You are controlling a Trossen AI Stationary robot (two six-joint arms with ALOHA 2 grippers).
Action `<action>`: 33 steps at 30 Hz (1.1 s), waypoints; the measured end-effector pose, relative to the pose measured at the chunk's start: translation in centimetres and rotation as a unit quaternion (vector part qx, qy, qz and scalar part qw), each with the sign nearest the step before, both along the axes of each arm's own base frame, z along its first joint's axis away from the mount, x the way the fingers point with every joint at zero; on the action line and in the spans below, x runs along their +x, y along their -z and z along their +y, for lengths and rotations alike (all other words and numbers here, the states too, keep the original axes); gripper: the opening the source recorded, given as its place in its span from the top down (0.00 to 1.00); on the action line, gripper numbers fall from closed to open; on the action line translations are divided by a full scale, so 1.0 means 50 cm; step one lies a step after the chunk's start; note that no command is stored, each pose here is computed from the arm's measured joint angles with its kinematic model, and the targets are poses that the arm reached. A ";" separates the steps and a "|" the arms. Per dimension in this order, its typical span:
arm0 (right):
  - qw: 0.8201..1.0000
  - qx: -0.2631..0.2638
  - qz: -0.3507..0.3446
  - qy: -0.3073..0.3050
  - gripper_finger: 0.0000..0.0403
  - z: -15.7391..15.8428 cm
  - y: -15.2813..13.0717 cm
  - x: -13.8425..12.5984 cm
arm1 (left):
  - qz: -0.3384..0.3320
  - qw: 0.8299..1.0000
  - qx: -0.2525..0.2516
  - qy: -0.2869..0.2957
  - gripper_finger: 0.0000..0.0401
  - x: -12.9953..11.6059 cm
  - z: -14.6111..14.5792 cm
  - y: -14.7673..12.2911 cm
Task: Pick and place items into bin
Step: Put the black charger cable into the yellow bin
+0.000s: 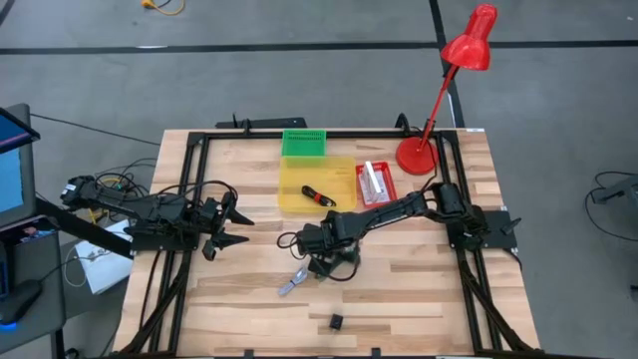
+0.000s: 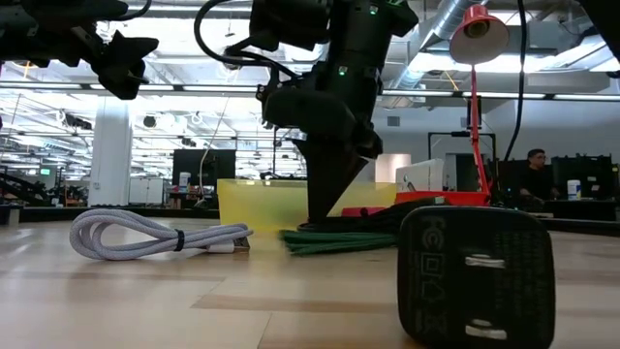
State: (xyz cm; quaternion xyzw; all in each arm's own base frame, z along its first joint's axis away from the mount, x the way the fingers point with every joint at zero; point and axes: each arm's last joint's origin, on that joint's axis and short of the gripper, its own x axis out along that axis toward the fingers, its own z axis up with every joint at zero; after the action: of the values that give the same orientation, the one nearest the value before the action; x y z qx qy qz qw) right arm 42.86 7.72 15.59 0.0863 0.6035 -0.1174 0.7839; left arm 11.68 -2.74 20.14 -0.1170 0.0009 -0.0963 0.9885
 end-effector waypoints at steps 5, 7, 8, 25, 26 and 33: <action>1.000 -0.004 -0.001 0.002 0.99 -0.001 0.000 0.000 | 0.001 1.000 -0.005 0.000 0.46 0.000 0.000 0.000; 1.000 -0.009 -0.002 0.000 0.99 0.003 0.000 0.000 | 0.003 1.000 -0.019 0.000 0.46 0.000 0.000 0.000; 1.000 -0.012 -0.003 -0.001 1.00 0.006 0.000 -0.001 | 0.005 1.000 -0.027 0.000 0.46 0.000 0.000 0.000; 0.999 -0.039 -0.023 -0.013 1.00 0.041 -0.054 0.009 | 0.009 0.999 -0.054 0.000 0.46 0.000 0.000 -0.001; 0.999 -0.045 -0.024 -0.016 1.00 0.041 -0.065 0.011 | 0.009 0.999 -0.054 0.000 0.46 0.000 0.000 -0.001; 0.994 -0.097 -0.032 -0.027 1.00 0.023 -0.162 0.023 | 0.008 0.999 -0.054 0.001 0.46 0.000 0.000 -0.001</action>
State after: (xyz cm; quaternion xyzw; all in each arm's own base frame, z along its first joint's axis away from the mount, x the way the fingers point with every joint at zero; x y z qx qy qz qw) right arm 43.99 8.85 23.69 -0.0026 0.5660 -0.1517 0.8103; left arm 11.67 -2.73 20.20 -0.1711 0.0034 -0.0959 0.9806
